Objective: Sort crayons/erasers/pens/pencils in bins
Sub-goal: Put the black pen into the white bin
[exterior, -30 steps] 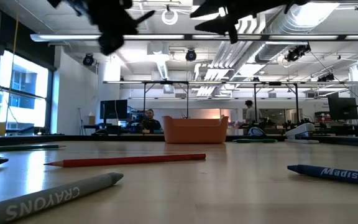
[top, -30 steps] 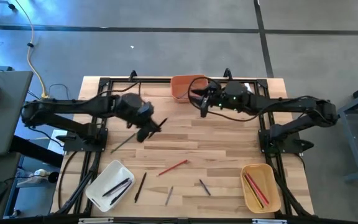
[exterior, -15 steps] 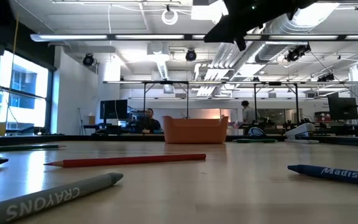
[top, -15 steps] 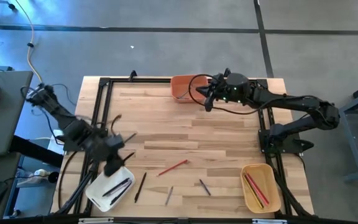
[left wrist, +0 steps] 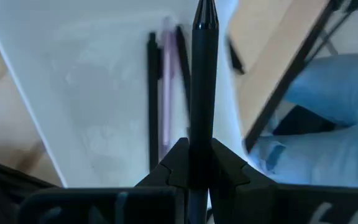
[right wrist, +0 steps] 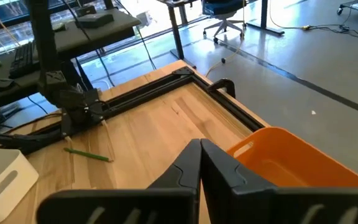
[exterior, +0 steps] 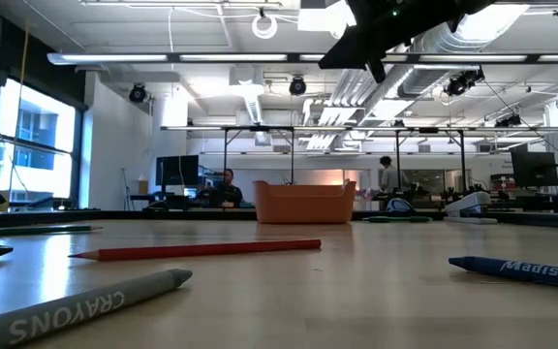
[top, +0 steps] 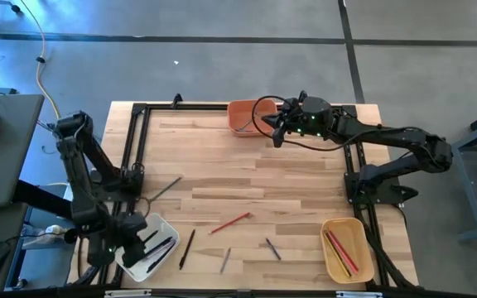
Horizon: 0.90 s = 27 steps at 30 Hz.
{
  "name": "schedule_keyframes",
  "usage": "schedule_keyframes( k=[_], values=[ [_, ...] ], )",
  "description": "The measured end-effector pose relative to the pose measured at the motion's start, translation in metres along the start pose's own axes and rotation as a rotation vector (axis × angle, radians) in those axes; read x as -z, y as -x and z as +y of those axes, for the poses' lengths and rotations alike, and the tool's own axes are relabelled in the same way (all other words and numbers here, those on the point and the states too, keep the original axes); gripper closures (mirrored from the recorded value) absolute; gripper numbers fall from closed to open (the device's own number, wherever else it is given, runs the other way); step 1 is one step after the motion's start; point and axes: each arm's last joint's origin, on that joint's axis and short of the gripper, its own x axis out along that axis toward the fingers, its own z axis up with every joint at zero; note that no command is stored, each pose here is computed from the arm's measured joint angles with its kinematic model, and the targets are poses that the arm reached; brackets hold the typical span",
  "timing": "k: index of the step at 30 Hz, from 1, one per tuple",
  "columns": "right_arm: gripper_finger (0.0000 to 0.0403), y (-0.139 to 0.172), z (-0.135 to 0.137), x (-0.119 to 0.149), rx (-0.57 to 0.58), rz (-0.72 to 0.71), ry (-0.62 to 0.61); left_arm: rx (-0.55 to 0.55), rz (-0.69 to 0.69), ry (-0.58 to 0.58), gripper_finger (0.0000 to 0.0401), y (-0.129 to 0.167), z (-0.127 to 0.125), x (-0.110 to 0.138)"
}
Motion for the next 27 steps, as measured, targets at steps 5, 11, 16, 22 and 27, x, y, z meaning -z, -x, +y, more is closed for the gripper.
schedule_keyframes(
  k=[5,11,16,22,27],
  values=[
    [0.0403,0.0,0.0,0.0,0.001,0.004,-0.007,-0.049,-0.041,0.049,0.0388,-0.031,0.011,0.008],
    [0.0402,0.0,-0.001,0.001,0.029,0.001,-0.056,-0.055,-0.05,0.098,0.0388,-0.053,0.017,0.013],
    [0.0402,0.0,-0.002,0.002,0.066,0.012,-0.077,-0.082,-0.06,0.097,0.0388,-0.058,0.019,0.014],
    [0.0402,0.0,-0.004,0.004,0.107,0.025,-0.11,-0.087,-0.056,0.104,0.038,-0.058,0.02,0.013],
    [0.0402,0.0,-0.004,0.005,0.117,0.025,-0.133,-0.089,-0.049,0.099,0.0377,-0.058,0.02,0.013]
  ],
)
